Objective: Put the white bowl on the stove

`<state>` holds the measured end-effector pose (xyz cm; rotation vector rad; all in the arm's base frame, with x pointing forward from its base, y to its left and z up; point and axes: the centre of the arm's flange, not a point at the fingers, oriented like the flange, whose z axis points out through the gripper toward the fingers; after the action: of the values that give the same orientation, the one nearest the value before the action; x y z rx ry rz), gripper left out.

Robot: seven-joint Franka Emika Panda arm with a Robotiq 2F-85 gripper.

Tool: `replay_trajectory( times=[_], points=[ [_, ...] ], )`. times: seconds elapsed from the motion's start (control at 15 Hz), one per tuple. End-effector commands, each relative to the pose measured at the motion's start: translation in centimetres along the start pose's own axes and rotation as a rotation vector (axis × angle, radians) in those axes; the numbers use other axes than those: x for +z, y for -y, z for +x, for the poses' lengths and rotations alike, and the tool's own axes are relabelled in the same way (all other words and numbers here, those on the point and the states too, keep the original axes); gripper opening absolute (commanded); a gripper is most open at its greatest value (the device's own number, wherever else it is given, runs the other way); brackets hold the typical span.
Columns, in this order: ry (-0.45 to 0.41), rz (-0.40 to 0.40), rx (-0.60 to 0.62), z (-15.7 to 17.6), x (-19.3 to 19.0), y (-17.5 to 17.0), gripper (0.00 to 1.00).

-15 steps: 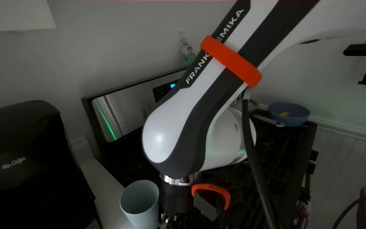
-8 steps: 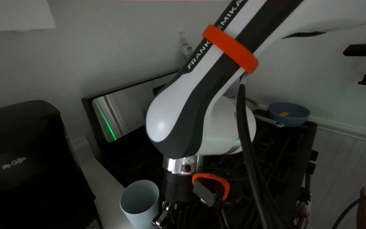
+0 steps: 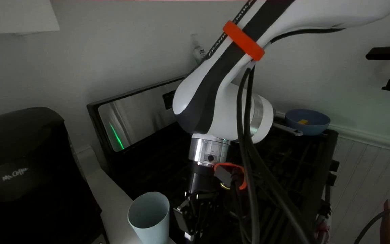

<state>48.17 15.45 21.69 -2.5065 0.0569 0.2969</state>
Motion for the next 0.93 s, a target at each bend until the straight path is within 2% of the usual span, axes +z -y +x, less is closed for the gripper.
replay_trajectory(
  times=[0.0,0.13,0.47,0.6,0.73,0.87],
  points=[
    [0.001,-0.024,-0.010,-0.4,1.2,1.3,0.33],
    [-0.023,-0.065,-0.054,-1.2,1.5,2.5,0.40],
    [-0.042,-0.253,-0.168,-2.2,2.8,4.3,0.73],
    [-0.040,-0.300,-0.221,-2.6,3.2,4.5,0.88],
    [-0.048,-0.313,-0.274,-2.9,3.6,4.8,1.00],
    [-0.079,-0.284,-0.298,-3.0,3.8,5.4,1.00]
  ],
)
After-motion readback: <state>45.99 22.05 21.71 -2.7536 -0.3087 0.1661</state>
